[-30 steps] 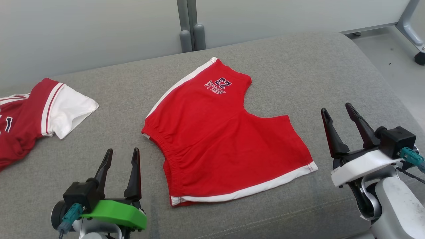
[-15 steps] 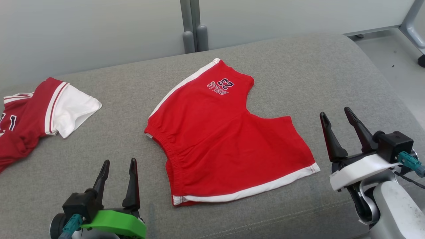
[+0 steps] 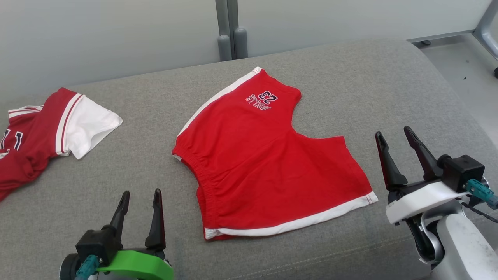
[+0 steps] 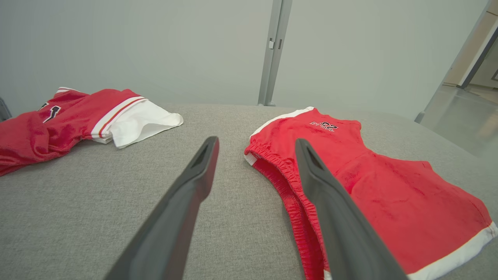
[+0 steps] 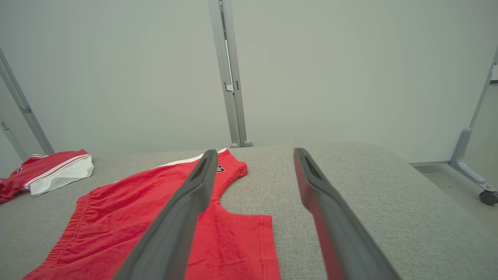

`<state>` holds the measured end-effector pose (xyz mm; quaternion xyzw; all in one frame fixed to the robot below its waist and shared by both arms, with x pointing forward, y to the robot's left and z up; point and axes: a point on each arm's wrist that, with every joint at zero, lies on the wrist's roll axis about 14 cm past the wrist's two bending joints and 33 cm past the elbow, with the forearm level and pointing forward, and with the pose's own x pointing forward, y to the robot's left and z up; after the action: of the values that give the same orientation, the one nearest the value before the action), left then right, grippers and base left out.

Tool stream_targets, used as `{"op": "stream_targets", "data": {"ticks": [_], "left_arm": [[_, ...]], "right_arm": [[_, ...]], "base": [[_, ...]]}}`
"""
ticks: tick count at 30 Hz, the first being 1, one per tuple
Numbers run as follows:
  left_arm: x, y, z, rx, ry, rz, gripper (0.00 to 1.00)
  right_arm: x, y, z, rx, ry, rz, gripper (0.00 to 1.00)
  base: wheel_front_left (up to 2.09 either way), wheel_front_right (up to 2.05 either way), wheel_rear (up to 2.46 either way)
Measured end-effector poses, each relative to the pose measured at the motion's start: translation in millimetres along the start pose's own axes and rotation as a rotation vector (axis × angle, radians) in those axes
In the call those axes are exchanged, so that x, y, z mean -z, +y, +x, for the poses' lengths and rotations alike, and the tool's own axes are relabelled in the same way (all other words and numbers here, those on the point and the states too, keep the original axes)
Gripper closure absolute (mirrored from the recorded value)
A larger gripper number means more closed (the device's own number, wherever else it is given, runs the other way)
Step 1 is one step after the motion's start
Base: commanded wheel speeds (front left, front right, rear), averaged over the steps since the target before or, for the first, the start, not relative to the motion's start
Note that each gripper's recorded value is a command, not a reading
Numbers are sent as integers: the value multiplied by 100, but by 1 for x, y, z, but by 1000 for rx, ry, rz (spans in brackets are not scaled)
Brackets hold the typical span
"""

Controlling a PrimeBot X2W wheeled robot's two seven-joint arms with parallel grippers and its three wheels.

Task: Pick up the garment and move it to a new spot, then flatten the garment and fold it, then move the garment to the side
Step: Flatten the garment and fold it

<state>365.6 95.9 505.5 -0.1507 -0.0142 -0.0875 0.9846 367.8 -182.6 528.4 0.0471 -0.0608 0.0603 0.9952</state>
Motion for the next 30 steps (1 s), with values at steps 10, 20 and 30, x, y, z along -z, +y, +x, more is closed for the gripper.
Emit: {"op": "stream_targets", "data": {"ticks": [10,20,30], "left_arm": [[75,-33,-43,159,287,-2,0],[105,-51,-53,273,405,-1,0],[115,-63,-33,324,419,6,0]], "right_arm": [[27,-8,-14,27,86,-2,0],[43,-16,-18,56,137,4,0],[52,-26,-25,92,166,10,0]], "base": [[0,0,0],[0,0,0],[0,0,0]]}}
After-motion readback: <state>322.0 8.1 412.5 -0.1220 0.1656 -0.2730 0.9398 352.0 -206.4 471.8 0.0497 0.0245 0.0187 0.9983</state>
